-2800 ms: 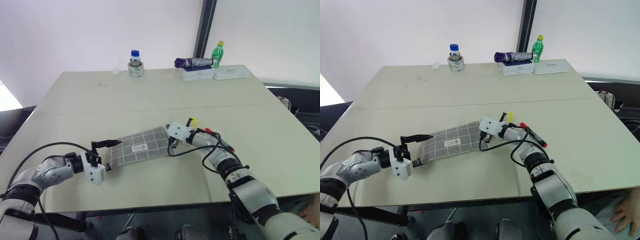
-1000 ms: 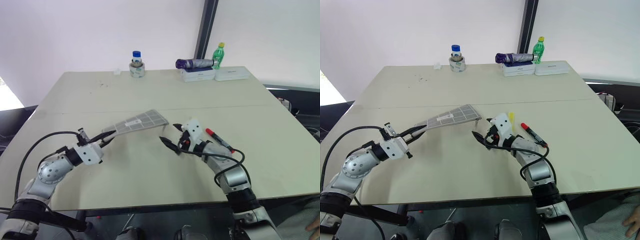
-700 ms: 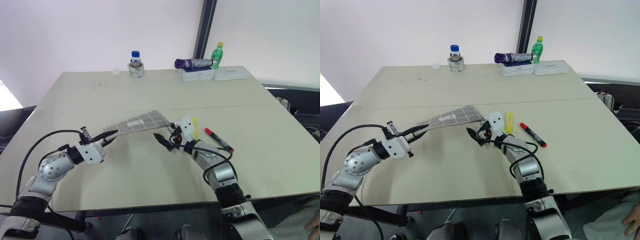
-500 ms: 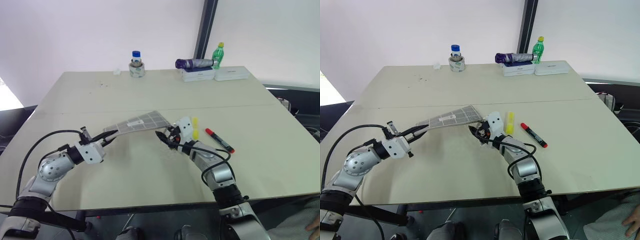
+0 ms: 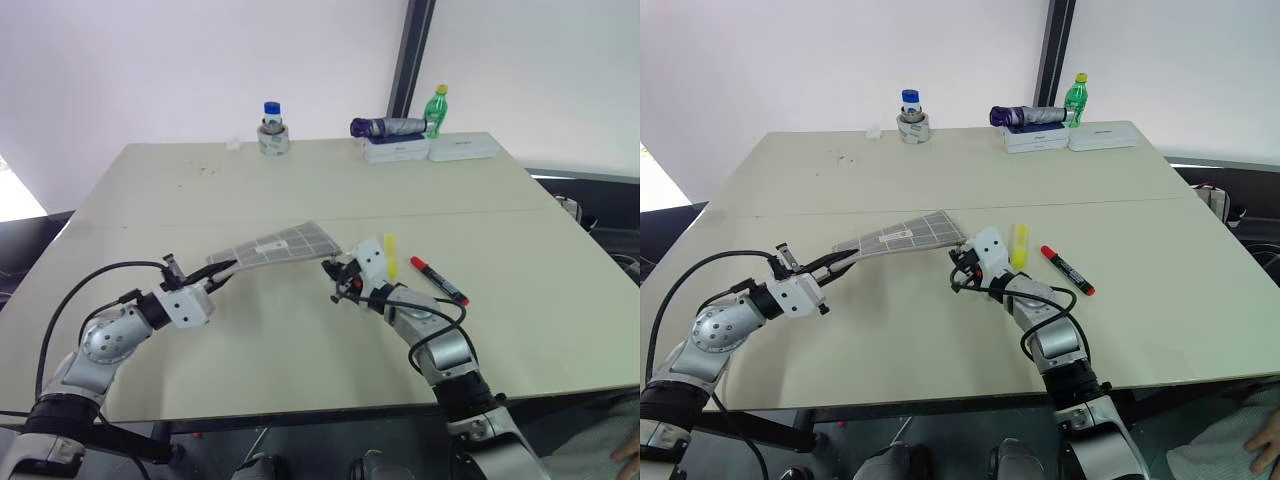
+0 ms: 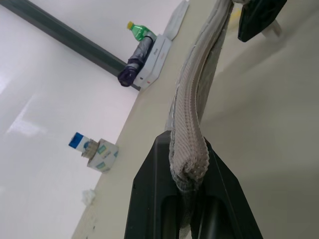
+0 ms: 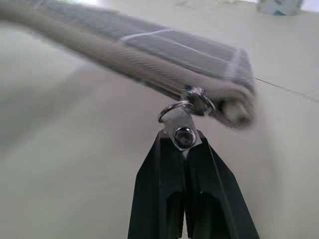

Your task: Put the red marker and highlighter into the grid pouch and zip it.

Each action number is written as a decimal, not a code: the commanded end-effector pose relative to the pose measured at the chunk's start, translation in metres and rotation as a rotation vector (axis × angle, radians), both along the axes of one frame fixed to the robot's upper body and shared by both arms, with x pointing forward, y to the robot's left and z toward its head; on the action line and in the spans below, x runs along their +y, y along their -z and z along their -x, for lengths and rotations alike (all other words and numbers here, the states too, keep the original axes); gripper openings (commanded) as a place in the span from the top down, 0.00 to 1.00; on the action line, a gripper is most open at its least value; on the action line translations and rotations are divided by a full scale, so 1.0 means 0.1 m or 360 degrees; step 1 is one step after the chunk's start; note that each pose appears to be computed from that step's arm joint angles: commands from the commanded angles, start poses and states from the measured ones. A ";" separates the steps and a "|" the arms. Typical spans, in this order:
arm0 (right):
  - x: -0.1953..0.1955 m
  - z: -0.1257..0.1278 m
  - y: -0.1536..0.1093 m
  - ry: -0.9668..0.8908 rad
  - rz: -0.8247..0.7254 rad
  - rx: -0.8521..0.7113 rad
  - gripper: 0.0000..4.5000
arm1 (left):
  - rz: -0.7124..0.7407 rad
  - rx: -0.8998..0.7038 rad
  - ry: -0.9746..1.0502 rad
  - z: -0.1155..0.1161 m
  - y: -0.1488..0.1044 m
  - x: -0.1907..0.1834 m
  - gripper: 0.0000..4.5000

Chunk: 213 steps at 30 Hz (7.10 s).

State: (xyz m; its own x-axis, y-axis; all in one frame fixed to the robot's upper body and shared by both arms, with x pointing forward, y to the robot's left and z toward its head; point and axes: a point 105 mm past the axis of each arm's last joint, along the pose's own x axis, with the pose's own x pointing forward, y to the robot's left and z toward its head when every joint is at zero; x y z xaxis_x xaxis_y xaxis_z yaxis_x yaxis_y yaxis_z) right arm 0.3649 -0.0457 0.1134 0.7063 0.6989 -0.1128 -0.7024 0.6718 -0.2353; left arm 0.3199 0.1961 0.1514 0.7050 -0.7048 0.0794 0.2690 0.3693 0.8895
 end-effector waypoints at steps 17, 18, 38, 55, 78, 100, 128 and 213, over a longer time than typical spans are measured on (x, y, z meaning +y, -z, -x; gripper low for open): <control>1.05 0.41 -0.22 -0.0729 0.0364 -0.0424 0.99 | -0.0063 -0.0005 -0.0084 0.03 0.29 -0.18 1.00; 1.06 0.42 -0.19 -0.0751 0.0398 -0.0427 0.99 | -0.0033 -0.0012 -0.0086 0.03 0.27 -0.19 1.00; 0.97 0.30 -0.15 -0.0686 0.0291 -0.0299 0.99 | 0.0063 -0.0122 -0.0107 0.09 0.07 -0.14 1.00; 1.48 0.73 -0.14 -0.1101 0.0441 -0.0469 0.99 | 0.0033 -0.0107 -0.0100 -0.04 0.16 -0.33 1.00; 0.75 0.47 -0.21 -0.0873 0.0288 -0.0389 0.02 | 0.0172 -0.0134 -0.0242 -0.02 0.02 -0.03 1.00; -0.82 -0.31 -0.62 0.0247 -0.0025 -0.0276 0.76 | 0.0646 0.0120 -0.0257 -0.09 -0.16 0.06 1.00; -1.32 0.87 -0.33 0.0889 -0.0125 -0.0058 0.01 | 0.0630 0.0127 -0.0252 -0.02 -0.05 -0.02 1.00; -0.46 -0.82 -0.16 0.1282 -0.0212 0.0329 0.01 | 0.0587 -0.0067 -0.0381 -0.05 -0.21 0.13 1.00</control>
State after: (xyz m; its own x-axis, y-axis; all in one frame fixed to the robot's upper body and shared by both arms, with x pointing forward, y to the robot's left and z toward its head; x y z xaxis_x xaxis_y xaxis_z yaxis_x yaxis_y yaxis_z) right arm 0.4408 -0.0975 0.1106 0.9529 0.0026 -0.3032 -0.0242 0.9974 -0.0676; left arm 0.3299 0.2092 0.1592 0.8563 -0.4343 0.2795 0.1378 0.7138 0.6867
